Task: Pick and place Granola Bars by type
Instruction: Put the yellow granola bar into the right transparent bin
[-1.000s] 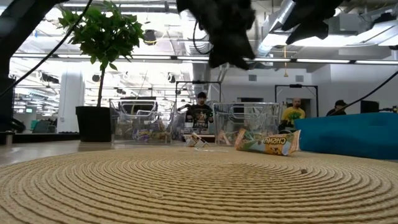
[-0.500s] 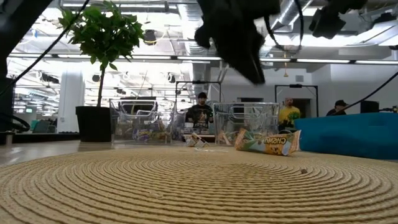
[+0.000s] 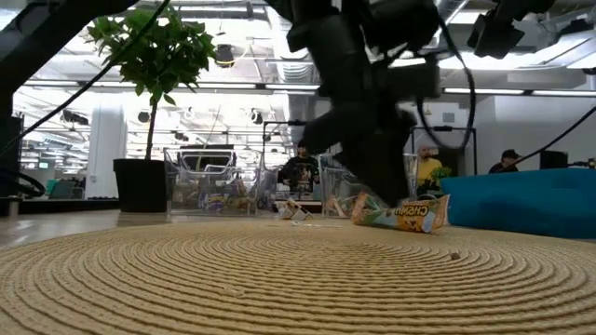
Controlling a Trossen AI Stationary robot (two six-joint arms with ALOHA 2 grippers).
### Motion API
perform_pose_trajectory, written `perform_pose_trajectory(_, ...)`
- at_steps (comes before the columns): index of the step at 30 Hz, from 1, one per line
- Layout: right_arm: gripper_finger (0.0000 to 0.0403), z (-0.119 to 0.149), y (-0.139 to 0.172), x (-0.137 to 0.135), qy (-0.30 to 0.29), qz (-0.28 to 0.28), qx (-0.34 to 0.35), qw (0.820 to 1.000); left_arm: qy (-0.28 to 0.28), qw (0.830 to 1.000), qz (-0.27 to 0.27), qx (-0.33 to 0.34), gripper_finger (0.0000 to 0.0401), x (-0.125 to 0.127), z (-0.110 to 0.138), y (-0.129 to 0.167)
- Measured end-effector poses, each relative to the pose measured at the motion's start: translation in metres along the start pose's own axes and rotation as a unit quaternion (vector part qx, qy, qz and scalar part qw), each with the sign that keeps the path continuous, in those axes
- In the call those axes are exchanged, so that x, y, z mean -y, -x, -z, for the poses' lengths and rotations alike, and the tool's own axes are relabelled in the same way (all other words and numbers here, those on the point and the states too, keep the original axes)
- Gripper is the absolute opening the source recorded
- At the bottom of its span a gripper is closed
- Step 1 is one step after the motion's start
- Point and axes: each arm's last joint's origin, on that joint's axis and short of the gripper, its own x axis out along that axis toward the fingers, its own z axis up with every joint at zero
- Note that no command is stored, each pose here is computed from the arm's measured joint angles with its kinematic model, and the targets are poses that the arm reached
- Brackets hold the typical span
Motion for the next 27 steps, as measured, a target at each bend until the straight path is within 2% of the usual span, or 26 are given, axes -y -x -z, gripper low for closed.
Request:
perform_pose_trajectory(4, 0.0223, -0.001, 0.001, 0.0, -0.004, 0.0, 0.003, 1.0, -0.013, 1.0, -0.002, -0.016, 0.0185, 0.003, 0.003, -0.014)
perform_pose_trajectory(13, 0.0223, 0.0, 0.001, 0.0, -0.009, 0.002, 0.001, 1.0, -0.006, 1.0, -0.025, -0.005, 0.0174, -0.001, 0.002, -0.013)
perform_pose_trajectory(16, 0.0223, -0.001, 0.001, 0.0, -0.009, 0.002, 0.001, 1.0, 0.011, 1.0, -0.014, -0.003, 0.0141, 0.0, 0.002, -0.014)
perform_pose_trajectory(23, 0.0223, -0.001, 0.001, 0.001, -0.009, 0.011, 0.004, 1.0, 0.042, 0.999, 0.008, 0.01, 0.0024, 0.001, 0.001, -0.013)
perform_pose_trajectory(27, 0.0223, -0.001, 0.001, 0.001, -0.009, 0.011, 0.004, 1.0, 0.069, 0.998, 0.006, 0.01, 0.0009, 0.0, 0.001, -0.013)
